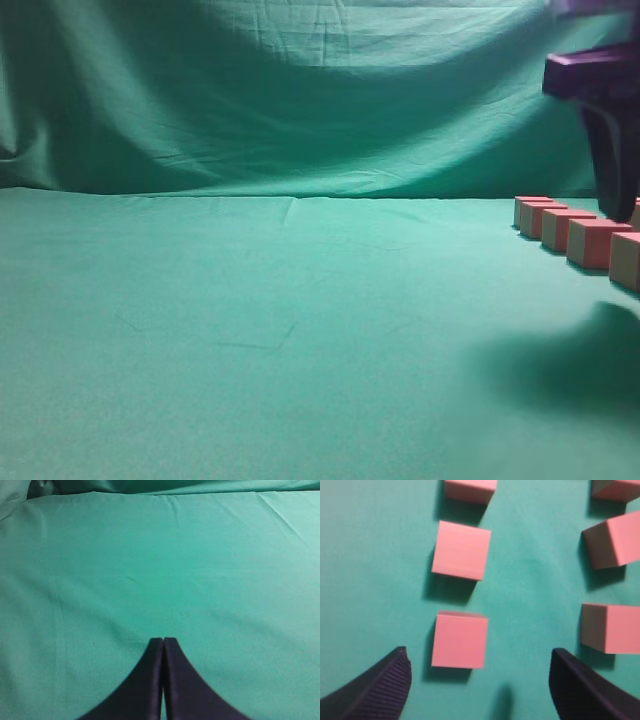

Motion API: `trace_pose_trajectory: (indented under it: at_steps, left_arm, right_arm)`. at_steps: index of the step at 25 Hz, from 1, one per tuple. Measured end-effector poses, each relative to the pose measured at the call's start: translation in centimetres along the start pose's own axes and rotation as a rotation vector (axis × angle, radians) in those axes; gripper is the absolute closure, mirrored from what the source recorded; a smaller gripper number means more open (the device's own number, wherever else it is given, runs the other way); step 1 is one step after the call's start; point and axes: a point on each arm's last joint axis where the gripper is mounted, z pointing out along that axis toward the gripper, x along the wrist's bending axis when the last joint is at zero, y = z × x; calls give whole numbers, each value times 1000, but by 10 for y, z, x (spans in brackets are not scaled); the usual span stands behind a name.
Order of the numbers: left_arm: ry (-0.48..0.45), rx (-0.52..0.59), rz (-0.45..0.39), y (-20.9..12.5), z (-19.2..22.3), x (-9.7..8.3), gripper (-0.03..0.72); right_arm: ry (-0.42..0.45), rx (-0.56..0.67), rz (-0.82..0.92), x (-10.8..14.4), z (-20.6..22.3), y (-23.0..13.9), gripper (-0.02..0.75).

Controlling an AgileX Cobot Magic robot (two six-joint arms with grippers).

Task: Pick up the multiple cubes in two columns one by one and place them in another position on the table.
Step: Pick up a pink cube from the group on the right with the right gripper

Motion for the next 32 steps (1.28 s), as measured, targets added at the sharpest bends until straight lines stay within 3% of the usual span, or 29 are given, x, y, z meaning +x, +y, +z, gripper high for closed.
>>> trace_pose_trajectory:
  at_steps: [8,15,26,32]
  left_arm:
    - [0,0,0,0,0,0,688]
    - [0,0,0,0,0,0,688]
    - [0,0,0,0,0,0,688]
    - [0,0,0,0,0,0,688]
  right_arm:
    - [10,48,45,-1,26,3,197]
    - [65,17,36,4,28,7,197]
    - [60,44,20,7,40,5,197]
    - [62,41,-3,7,40,6,475]
